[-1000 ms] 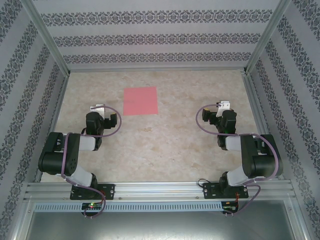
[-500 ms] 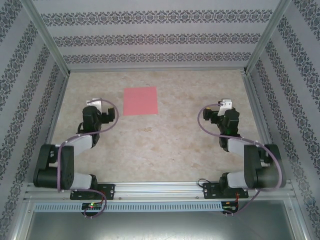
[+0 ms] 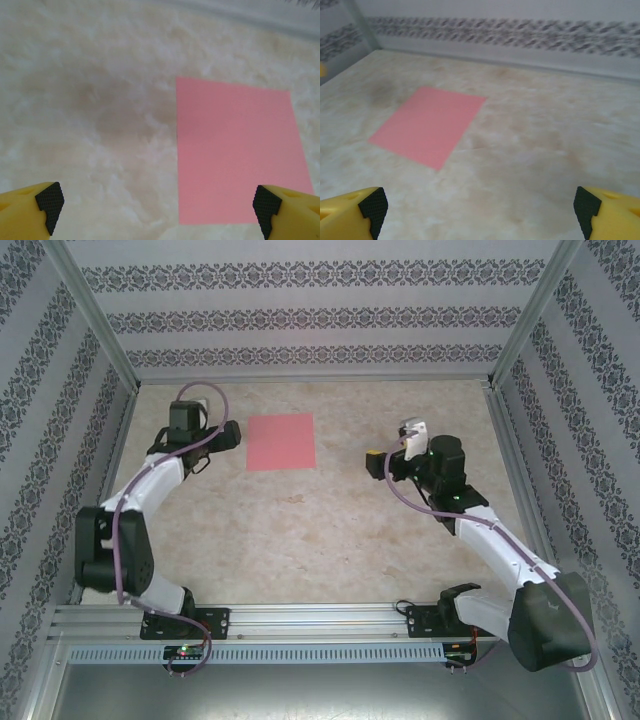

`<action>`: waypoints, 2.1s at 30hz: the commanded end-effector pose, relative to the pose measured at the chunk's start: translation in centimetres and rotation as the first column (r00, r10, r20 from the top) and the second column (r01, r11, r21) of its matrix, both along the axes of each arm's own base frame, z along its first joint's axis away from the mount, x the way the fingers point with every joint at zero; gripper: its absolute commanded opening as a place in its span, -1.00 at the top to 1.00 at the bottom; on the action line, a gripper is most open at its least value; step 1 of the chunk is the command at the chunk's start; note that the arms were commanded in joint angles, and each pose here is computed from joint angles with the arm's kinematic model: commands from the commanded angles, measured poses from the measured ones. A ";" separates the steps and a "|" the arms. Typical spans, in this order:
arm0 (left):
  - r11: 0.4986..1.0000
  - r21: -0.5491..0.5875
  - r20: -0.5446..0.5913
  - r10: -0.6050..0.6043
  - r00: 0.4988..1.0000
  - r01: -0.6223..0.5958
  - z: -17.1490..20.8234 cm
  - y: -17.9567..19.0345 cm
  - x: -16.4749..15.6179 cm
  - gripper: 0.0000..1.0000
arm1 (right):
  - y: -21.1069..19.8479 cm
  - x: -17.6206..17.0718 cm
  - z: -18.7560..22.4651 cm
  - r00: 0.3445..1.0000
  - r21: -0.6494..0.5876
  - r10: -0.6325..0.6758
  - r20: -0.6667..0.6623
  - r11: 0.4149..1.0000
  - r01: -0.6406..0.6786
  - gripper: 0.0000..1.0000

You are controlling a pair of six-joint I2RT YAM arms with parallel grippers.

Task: Fold a paper plane with a square sheet of paper (pick it up from the middle)
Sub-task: Move the square sheet of paper to the center of the table.

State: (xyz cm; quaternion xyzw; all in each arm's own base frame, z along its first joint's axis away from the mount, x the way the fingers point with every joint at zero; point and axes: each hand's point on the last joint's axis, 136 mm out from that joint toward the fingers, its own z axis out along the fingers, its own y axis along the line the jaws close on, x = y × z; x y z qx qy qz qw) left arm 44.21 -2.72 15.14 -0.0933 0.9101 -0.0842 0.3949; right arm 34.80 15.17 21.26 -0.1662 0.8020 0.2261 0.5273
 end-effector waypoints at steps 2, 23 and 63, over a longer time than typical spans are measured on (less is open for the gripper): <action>0.998 -0.025 -0.152 -0.068 0.986 0.065 -2.0 -3.1 0.5 -1.00 | 3.7 -1.4 0.1 0.988 0.005 0.121 -0.094 0.993 -0.121 -0.95; 0.987 0.064 -0.359 -0.112 0.927 0.144 -10.7 -10.4 6.8 -1.00 | 8.4 2.0 -1.3 0.968 0.023 0.114 -0.222 0.994 -0.111 -0.95; 0.941 0.122 -0.583 -0.189 0.790 0.316 -17.5 -20.0 -6.7 -1.00 | -1.8 -1.5 -3.1 0.943 -0.003 -0.129 -0.307 0.991 0.135 -0.95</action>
